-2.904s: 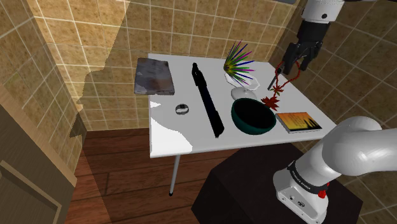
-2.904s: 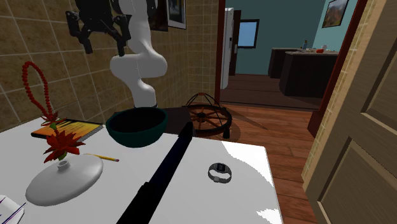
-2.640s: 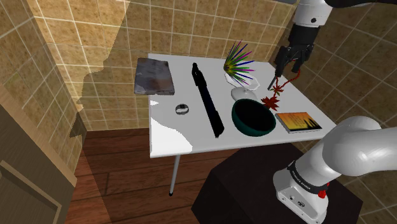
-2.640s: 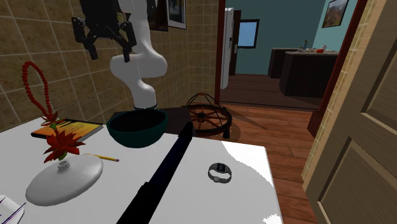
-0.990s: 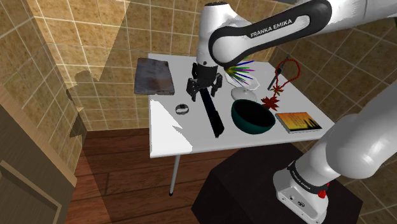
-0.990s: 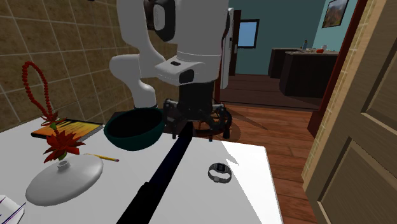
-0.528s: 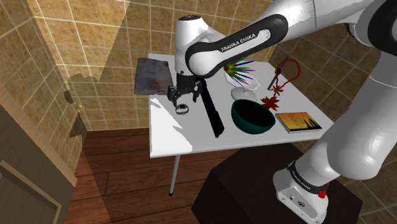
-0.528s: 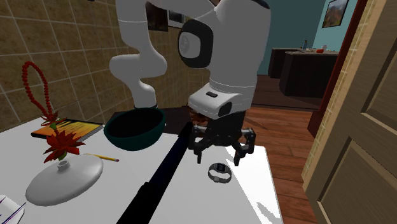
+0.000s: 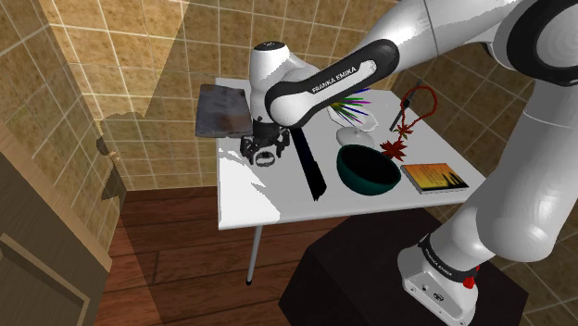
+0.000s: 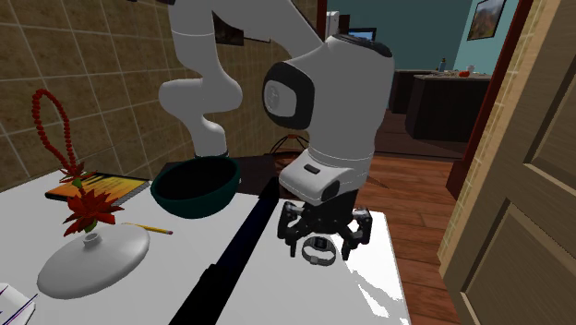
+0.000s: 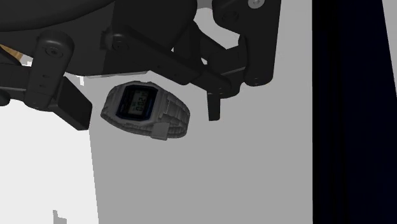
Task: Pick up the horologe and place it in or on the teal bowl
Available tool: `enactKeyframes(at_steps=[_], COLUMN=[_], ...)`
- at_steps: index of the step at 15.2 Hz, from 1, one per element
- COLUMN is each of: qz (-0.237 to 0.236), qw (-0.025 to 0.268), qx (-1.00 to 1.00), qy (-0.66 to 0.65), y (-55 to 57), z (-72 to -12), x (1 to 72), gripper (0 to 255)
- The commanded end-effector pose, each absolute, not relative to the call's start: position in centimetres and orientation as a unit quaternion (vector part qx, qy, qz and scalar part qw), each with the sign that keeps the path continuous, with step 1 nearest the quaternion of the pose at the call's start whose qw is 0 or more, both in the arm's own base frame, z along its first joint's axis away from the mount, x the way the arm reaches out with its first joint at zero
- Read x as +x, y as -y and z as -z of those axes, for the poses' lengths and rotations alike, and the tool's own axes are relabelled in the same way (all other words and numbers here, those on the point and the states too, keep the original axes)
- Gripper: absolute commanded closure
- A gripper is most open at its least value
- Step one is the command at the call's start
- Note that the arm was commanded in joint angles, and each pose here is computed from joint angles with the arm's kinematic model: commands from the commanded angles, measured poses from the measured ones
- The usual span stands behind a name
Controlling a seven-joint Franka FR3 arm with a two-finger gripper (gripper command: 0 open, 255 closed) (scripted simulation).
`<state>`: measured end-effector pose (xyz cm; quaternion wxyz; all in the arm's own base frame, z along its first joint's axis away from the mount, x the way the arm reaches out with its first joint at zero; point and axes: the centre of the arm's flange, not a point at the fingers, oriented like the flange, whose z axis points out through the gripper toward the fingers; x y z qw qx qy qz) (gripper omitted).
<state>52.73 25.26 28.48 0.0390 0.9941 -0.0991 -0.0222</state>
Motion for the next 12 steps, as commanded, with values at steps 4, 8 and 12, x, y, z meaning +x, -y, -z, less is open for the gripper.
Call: enactKeyframes(at_steps=[4, 8, 12], qz=[0.022, 0.022, 0.022], qw=[0.039, 0.039, 0.039], qx=[0.994, 0.994, 0.994], qy=[0.099, 0.099, 0.099], y=[-25.31, -25.31, -25.32], z=[-28.08, -28.08, -28.08], x=[52.75, 52.75, 52.75], gripper=[0, 255, 255])
